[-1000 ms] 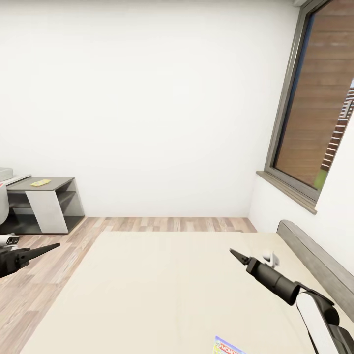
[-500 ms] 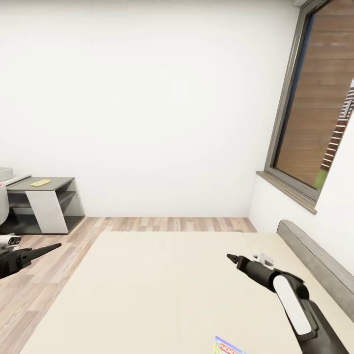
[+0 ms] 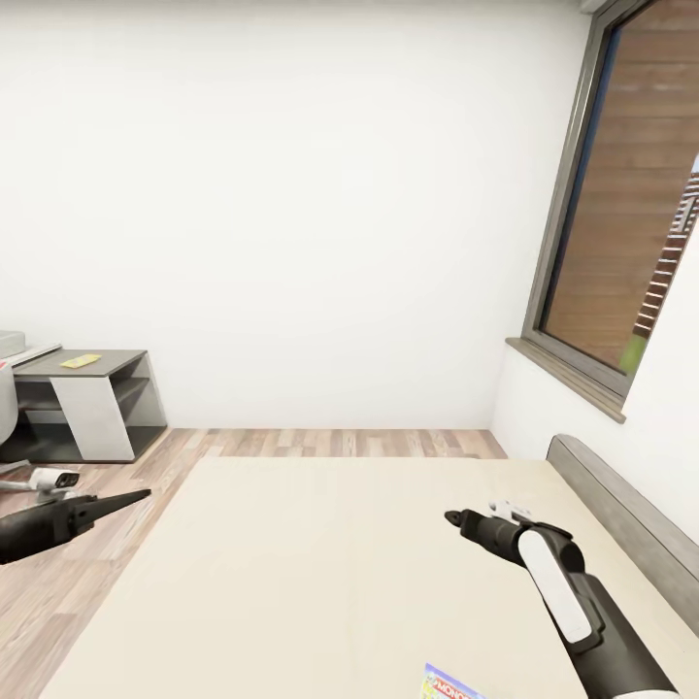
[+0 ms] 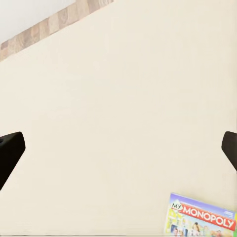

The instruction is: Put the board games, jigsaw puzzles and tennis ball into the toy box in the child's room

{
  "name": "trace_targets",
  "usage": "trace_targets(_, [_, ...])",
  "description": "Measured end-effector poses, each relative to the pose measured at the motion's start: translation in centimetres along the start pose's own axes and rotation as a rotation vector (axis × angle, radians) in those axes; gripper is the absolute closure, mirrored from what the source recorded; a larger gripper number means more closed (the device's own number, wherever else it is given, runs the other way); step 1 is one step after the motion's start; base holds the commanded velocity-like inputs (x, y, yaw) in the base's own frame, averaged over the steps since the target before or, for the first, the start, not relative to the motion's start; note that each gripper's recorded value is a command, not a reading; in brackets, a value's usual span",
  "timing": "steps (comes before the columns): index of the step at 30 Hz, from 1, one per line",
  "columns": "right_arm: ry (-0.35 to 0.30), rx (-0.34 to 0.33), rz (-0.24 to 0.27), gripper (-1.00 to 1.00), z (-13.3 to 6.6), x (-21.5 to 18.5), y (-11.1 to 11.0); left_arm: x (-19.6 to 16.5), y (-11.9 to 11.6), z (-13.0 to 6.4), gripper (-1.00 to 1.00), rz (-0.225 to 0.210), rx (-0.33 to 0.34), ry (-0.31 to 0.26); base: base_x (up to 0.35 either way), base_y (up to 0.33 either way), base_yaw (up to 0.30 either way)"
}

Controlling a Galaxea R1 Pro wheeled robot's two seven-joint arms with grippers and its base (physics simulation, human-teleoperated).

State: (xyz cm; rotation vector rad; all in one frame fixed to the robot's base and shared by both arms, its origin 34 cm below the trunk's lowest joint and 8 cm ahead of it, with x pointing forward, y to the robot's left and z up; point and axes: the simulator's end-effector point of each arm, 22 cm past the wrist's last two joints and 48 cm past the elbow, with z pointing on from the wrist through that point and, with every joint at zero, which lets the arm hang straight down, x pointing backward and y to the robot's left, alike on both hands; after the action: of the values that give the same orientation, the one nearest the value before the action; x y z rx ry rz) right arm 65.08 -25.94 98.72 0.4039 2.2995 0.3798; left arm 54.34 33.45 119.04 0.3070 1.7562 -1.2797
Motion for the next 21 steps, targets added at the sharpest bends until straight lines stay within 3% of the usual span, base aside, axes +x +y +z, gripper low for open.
trace_targets(4, [0.005,0.000,-0.005,-1.00,-0.1,0.0,0.1,0.9,-0.6,2.0,-1.00,-0.025,0.043,0.013,0.000,0.000,0.000])
trace_targets(9, [0.010,0.003,-0.006,-1.00,0.0,0.1,0.0,3.1,-1.3,5.7,-1.00,-0.117,0.095,0.046,0.000,0.000,0.000])
trace_targets(13, [0.019,0.004,-0.006,-1.00,0.1,0.3,0.0,6.1,0.4,9.4,-1.00,-0.171,0.025,0.102,0.000,0.000,0.000])
trace_targets(14, [0.027,0.004,-0.007,-1.00,0.2,0.5,-0.1,7.0,1.4,10.3,-1.00,-0.183,-0.020,0.119,0.000,0.000,0.000])
trace_targets(18, [0.068,0.008,-0.016,-1.00,0.3,1.4,-0.2,8.4,3.5,11.4,-1.00,-0.200,-0.115,0.145,0.000,0.000,0.000])
trace_targets(21, [0.095,0.012,-0.021,-1.00,0.4,2.0,-0.5,8.9,4.2,11.6,-1.00,-0.207,-0.143,0.154,0.000,0.000,0.000])
